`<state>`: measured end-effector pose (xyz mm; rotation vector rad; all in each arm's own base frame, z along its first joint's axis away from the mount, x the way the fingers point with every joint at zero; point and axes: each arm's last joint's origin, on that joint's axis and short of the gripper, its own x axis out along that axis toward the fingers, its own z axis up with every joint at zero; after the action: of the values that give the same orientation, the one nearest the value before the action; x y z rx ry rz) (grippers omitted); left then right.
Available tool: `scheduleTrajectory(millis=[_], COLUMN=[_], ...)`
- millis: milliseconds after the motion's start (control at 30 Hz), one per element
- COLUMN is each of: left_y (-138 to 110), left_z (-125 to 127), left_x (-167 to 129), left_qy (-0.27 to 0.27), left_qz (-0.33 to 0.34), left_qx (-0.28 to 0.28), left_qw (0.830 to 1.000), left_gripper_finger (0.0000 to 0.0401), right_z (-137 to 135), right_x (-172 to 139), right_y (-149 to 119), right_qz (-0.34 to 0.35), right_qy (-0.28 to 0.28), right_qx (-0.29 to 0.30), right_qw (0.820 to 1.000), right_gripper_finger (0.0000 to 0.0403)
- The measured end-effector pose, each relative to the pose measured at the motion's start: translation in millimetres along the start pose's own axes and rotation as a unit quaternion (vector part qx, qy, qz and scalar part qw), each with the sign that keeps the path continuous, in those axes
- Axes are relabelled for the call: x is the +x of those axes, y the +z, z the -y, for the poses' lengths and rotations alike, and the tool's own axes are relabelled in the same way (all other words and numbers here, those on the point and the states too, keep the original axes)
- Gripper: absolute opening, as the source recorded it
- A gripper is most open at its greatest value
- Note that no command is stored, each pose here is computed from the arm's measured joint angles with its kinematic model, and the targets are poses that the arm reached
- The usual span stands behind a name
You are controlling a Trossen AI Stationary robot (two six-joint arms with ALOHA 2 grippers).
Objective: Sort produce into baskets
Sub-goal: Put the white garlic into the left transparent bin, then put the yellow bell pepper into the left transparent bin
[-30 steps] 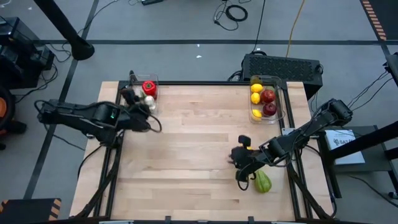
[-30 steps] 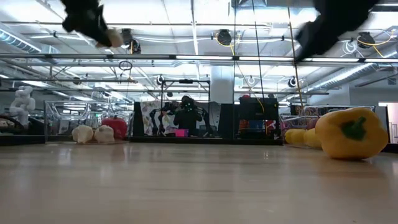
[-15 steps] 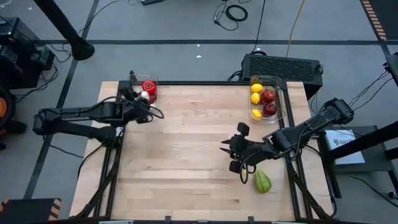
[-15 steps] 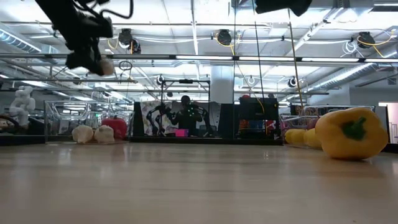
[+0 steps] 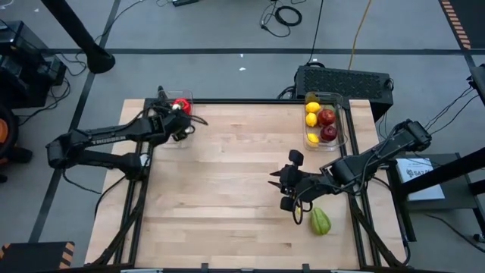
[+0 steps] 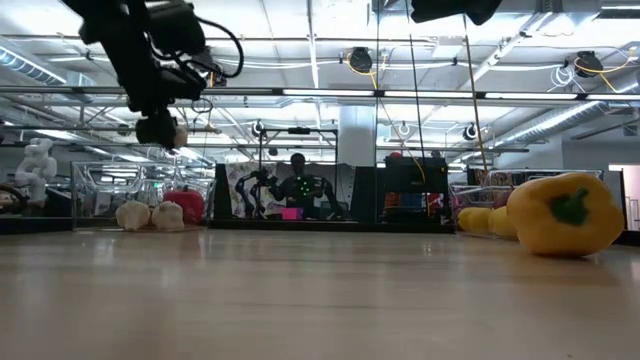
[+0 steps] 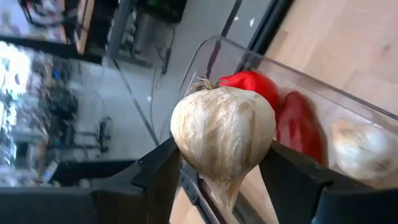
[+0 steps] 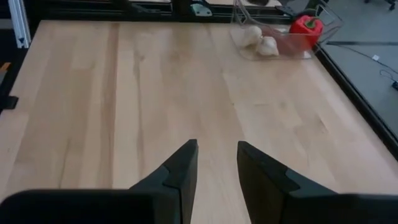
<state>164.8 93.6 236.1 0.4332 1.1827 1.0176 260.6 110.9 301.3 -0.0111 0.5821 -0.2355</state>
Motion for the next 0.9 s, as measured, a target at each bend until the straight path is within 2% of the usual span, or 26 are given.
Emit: scheduleTrajectory(millis=[167, 300, 533, 633, 767, 900], left_y=[-2, -4, 0, 6, 15, 22], left_z=[-8, -12, -18, -21, -26, -23], left_x=[17, 24, 22, 15, -7, -30], left_qy=[-0.030, -0.027, -0.027, -0.035, -0.136, -0.273], left_qz=[-0.024, -0.040, -0.032, -0.017, 0.033, 0.105], left_qx=[-0.057, -0.071, -0.100, -0.138, -0.207, -0.245], left_qw=[0.998, 0.996, 0.994, 0.990, 0.968, 0.924], left_gripper_finger=[0.0240, 0.0248, 0.0249, 0.0249, 0.0249, 0.0249], right_z=[0, 0, 0, 0, 0, -1], right_x=[-1, -1, -1, -1, -2, -5], right_y=[-4, -5, -5, -6, -13, -27], right_qz=[-0.020, -0.025, -0.025, -0.026, -0.075, -0.145], right_qy=[0.006, 0.005, 0.005, 0.005, 0.032, 0.027], right_qx=[0.008, 0.008, 0.009, 0.012, 0.042, 0.084], right_qw=[1.000, 1.000, 1.000, 1.000, 0.996, 0.986], right_gripper_finger=[0.0105, 0.0105, 0.0105, 0.0105, 0.0105, 0.0105])
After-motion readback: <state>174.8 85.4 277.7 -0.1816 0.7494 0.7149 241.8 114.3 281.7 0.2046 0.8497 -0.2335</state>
